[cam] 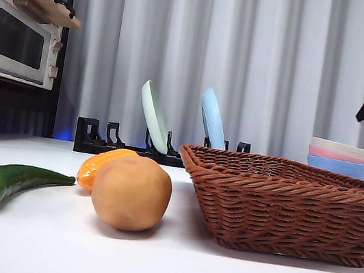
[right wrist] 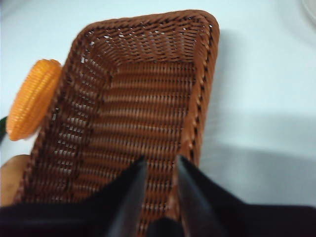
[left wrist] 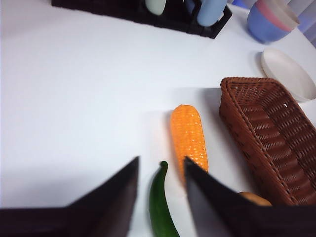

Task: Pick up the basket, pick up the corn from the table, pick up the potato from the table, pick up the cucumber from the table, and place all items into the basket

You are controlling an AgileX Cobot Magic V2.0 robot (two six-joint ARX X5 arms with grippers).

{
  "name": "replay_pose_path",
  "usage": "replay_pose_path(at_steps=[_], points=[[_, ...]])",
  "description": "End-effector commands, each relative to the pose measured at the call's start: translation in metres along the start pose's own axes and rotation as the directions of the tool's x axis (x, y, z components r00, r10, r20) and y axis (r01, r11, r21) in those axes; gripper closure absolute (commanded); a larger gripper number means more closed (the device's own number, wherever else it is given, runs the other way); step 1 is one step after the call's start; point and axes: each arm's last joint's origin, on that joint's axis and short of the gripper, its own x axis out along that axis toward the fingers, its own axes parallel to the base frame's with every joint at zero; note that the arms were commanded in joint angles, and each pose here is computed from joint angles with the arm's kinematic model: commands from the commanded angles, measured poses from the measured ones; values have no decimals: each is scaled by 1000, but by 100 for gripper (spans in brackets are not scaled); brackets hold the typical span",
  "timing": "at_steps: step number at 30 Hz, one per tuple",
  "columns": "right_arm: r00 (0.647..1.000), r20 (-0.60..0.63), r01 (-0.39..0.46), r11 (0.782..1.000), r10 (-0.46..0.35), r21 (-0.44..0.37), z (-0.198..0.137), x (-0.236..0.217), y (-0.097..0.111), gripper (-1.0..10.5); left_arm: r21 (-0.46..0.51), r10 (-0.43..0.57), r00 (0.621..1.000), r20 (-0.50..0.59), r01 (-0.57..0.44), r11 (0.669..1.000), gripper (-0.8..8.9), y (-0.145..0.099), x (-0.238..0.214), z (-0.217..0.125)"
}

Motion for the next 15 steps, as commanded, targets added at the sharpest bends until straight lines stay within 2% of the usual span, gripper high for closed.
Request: replay_pose_path(at_steps=[1,7,15], points=[[1000,-8,0,999,0,-34,3,3,-1,651,9,-14,1000,-15,14,1000,460,-1,3,0],[999,-50,8,999,-10,-37,13,18,-6,659,22,-35,999,-31,35,999,460,-6,7,-1],[978,-206,12,1000,-12,-2,18,70,-25,663,22,-48,998,-45,49,999,460,-10,9,-3]])
